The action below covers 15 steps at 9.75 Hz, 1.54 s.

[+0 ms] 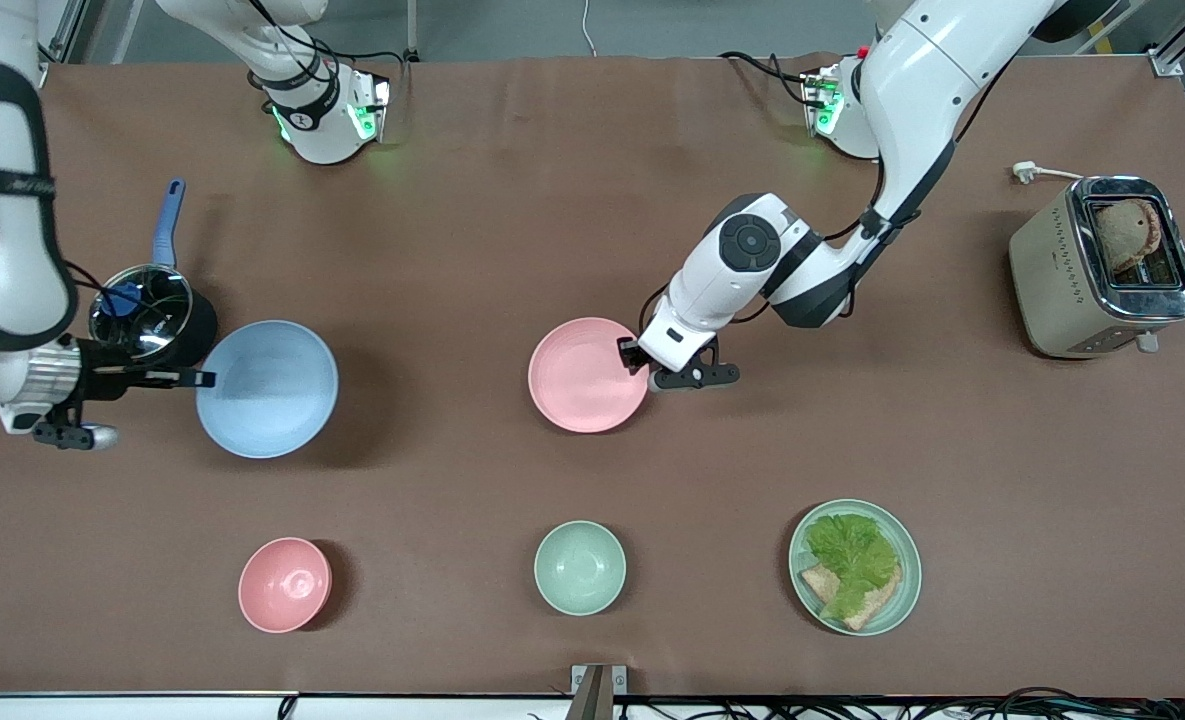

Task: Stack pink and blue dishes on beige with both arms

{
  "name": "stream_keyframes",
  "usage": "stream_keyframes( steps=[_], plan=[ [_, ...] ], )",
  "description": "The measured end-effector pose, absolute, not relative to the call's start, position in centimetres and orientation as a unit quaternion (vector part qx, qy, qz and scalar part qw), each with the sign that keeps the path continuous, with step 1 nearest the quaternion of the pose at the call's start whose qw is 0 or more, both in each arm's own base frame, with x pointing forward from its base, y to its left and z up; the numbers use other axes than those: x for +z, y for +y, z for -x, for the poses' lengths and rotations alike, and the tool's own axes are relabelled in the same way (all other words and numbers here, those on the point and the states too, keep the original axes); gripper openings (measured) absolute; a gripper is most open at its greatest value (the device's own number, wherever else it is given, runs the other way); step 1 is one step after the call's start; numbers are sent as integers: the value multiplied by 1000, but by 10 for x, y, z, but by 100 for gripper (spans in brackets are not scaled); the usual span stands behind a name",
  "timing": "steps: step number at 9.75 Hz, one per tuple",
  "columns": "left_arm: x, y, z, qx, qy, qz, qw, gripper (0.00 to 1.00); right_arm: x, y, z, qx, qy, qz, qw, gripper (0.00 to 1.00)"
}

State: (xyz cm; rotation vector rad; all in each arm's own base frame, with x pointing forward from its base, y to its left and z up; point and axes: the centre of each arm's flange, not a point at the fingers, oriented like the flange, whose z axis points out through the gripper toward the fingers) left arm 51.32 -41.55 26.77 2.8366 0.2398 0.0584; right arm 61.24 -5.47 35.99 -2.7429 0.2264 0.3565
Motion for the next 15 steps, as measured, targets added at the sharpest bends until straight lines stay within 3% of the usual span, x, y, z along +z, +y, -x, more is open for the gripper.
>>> stream_keyframes(
  steps=[3, 4, 7, 9, 12, 15],
  plan=[
    [284, -403, -516, 5, 83, -992, 97, 92, 396, 70, -607, 141, 109, 975, 136, 4],
    [303, -382, -525, 12, 92, -994, 65, 100, 404, 127, -601, 135, 117, 976, 123, 4],
    [372, -268, -584, 81, 93, -992, 0, 100, 396, 260, -567, 104, 129, 976, 139, 4],
    [428, -186, -606, 103, 75, -992, -11, 100, 360, 323, -543, 99, 144, 973, 151, 4],
    [533, -111, -586, 85, 42, -995, -3, 100, 280, 369, -515, 78, 167, 968, 170, 4],
    [654, -54, -539, 64, 11, -998, 25, 100, 247, 369, -511, 71, 176, 966, 177, 4]
  ],
)
